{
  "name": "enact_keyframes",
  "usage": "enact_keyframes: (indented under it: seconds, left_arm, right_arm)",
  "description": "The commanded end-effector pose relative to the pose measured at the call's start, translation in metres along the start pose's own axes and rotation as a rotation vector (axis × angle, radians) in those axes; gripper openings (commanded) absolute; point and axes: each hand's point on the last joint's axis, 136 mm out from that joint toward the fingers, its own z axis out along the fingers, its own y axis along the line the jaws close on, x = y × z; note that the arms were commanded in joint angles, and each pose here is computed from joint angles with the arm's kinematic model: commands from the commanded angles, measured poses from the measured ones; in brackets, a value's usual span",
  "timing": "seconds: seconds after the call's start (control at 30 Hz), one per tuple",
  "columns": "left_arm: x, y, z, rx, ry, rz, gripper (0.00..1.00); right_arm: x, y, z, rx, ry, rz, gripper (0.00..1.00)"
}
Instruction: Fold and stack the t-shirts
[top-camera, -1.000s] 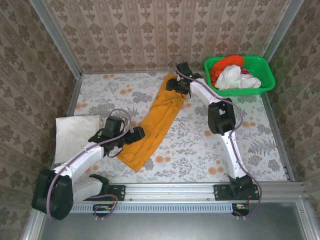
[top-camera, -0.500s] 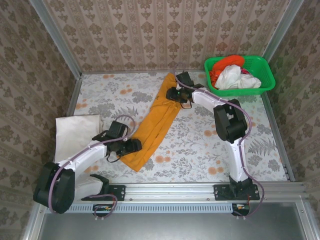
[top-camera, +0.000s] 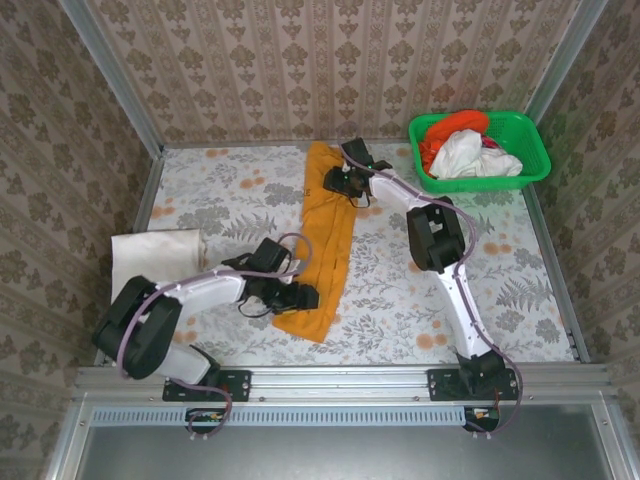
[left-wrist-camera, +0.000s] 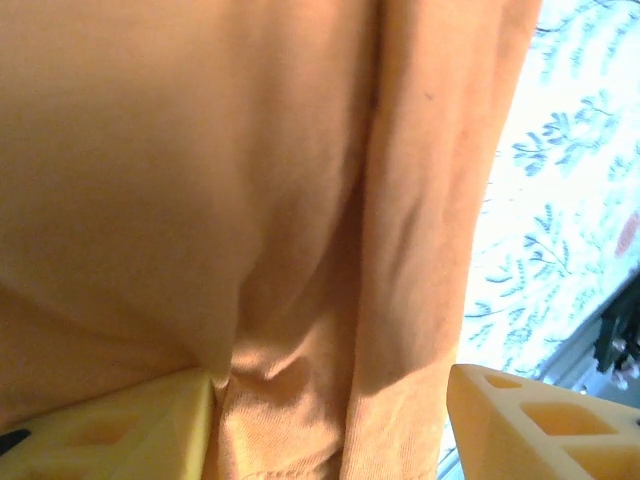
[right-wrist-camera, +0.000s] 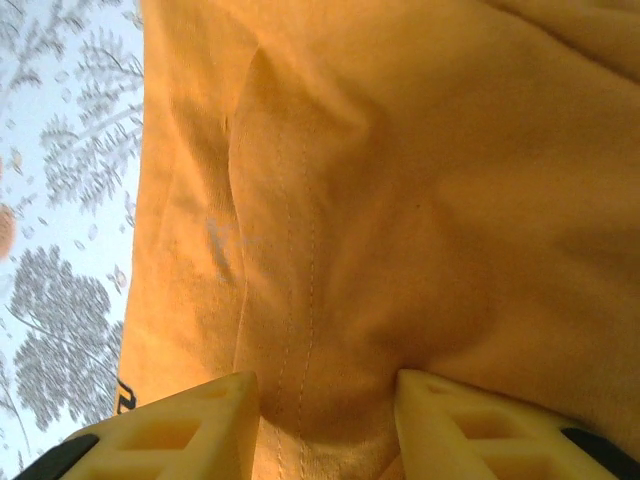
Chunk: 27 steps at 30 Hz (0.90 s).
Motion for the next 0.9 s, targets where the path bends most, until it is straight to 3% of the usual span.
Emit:
enact_keyframes:
  seconds: [0.0, 0.3, 0.5, 0.7, 0.87]
  left_arm:
    - [-0.004, -0.034, 0.008, 0.078, 0.048, 0.153, 0.67]
    - [-0.014, -0.069, 0.019, 0.182, 0.045, 0.201, 0.72]
    - [-0.041, -0.075, -0.013, 0.086, -0.152, 0.335, 0.94]
    - [-0.077, -0.048, -0.060, -0.069, -0.389, 0.355, 0.99]
    - [-0.098, -0.016, -0.098, -0.103, -0.504, 0.268, 1.00]
  right_arm:
    - [0.023, -0.015, 0.020, 0.049, 0.091, 0.026, 0.40]
    - [0.001, 0.010, 0.022, -0.022, 0.079, -0.024, 0.43]
    - [-0.030, 0.037, -0.021, -0.079, 0.004, -0.137, 0.59]
    - [-0.037, 0.043, -0.077, -0.108, -0.102, -0.268, 0.71]
    - [-0.007, 0.024, -0.125, -0.092, -0.152, -0.367, 0.75]
